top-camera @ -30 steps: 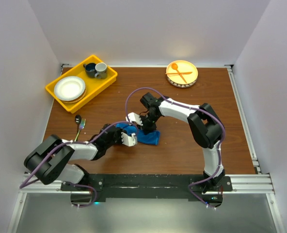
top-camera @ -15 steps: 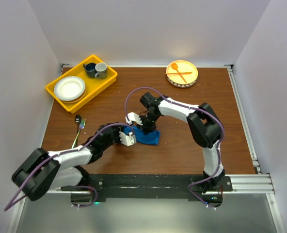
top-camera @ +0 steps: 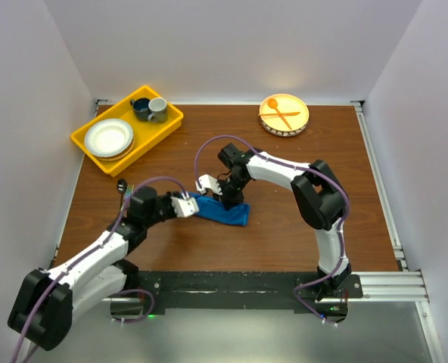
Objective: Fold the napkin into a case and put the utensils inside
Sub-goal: Stuff the top corner of the smaller-rectangle-folded napkin into the folded napkin.
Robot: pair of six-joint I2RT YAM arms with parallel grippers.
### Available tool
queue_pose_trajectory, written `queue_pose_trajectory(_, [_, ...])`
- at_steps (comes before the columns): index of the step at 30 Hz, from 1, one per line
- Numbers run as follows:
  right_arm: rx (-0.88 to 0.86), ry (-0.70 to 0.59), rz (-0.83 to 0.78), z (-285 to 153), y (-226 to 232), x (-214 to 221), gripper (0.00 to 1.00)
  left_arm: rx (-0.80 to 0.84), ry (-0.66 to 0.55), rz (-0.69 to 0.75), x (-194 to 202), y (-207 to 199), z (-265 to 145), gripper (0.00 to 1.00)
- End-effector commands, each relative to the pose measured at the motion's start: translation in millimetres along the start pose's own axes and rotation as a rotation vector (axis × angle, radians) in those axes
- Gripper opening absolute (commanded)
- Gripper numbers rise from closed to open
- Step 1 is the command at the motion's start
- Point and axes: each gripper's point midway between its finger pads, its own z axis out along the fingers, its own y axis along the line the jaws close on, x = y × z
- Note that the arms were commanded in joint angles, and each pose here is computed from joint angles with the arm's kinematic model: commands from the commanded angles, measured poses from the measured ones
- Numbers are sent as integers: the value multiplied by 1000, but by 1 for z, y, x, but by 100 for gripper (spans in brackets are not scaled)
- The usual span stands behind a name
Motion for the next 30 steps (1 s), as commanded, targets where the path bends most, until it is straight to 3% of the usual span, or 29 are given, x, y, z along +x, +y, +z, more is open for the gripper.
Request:
queue_pose_trajectory(1, [-160,217,113,37,42,68,0,89,-11,-253,-7,18,-16,24])
queue_pose_trajectory(3, [-160,218,118,37,41,68,0,102,-32,-356,-9,38,-19,19])
queue_pose_trajectory(10, [-154,217,126,37,39,68,0,376,-45,-600,-21,26,-1,3])
queue_pose_trajectory(14, [-148,212,131,37,38,67,0,427,-34,-708,-20,24,16,1])
queue_pose_trajectory(27, [-148,209,142,36,36,68,0,466,205,-725,36,-14,42,0])
queue_pose_trajectory(30, [-151,209,140,36,36,67,0,492,214,-721,38,-20,40,0])
